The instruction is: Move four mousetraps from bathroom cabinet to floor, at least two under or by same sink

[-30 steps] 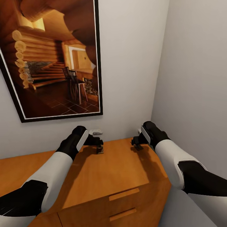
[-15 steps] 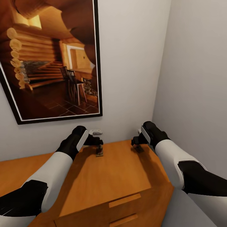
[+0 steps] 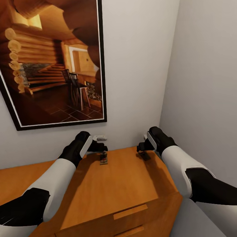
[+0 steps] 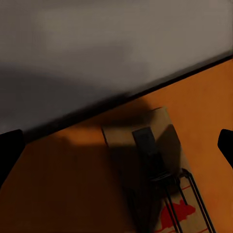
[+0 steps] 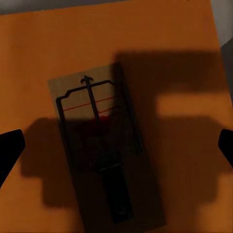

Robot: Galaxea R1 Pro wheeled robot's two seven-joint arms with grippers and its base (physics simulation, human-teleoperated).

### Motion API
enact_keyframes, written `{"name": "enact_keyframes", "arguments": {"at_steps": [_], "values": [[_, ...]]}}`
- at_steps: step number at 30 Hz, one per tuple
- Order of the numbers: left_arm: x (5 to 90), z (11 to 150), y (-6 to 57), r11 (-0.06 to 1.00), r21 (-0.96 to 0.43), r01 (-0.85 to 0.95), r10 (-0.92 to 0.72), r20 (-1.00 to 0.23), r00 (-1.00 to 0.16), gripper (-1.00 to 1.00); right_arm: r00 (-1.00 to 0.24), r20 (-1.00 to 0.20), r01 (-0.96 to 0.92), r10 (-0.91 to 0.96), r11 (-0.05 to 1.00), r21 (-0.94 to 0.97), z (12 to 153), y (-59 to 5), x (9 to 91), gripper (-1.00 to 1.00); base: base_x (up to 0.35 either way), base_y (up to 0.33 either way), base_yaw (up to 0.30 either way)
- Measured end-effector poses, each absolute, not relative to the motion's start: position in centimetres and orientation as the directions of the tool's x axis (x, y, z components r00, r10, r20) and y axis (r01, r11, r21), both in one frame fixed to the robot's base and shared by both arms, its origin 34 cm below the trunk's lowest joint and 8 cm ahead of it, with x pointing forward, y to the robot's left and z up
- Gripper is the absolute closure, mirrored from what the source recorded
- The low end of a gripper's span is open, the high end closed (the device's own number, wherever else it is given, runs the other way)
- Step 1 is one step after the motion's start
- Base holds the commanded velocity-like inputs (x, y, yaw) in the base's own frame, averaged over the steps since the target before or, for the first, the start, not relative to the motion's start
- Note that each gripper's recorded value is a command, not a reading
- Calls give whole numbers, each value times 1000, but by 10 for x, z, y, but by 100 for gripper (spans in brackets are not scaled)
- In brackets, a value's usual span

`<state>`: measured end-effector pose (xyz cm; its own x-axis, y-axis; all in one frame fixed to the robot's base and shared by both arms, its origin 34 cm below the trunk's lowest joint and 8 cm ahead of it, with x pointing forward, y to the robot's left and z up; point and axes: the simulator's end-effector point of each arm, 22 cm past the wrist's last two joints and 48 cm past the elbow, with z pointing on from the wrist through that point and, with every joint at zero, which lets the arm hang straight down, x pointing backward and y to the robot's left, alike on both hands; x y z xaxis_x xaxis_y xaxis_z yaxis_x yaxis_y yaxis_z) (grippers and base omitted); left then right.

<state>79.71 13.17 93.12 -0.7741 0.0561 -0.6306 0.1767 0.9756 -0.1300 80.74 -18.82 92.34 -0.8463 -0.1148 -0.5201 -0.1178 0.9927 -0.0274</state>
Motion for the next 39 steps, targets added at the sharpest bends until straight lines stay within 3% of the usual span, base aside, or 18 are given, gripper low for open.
{"name": "enact_keyframes", "arguments": {"at_steps": [39], "values": [[797, 931, 132, 976, -129, 177, 57, -631, -774, -100, -849, -515, -122, -117, 992, -23, 921, -184, 806, -100, 0, 0, 0]]}}
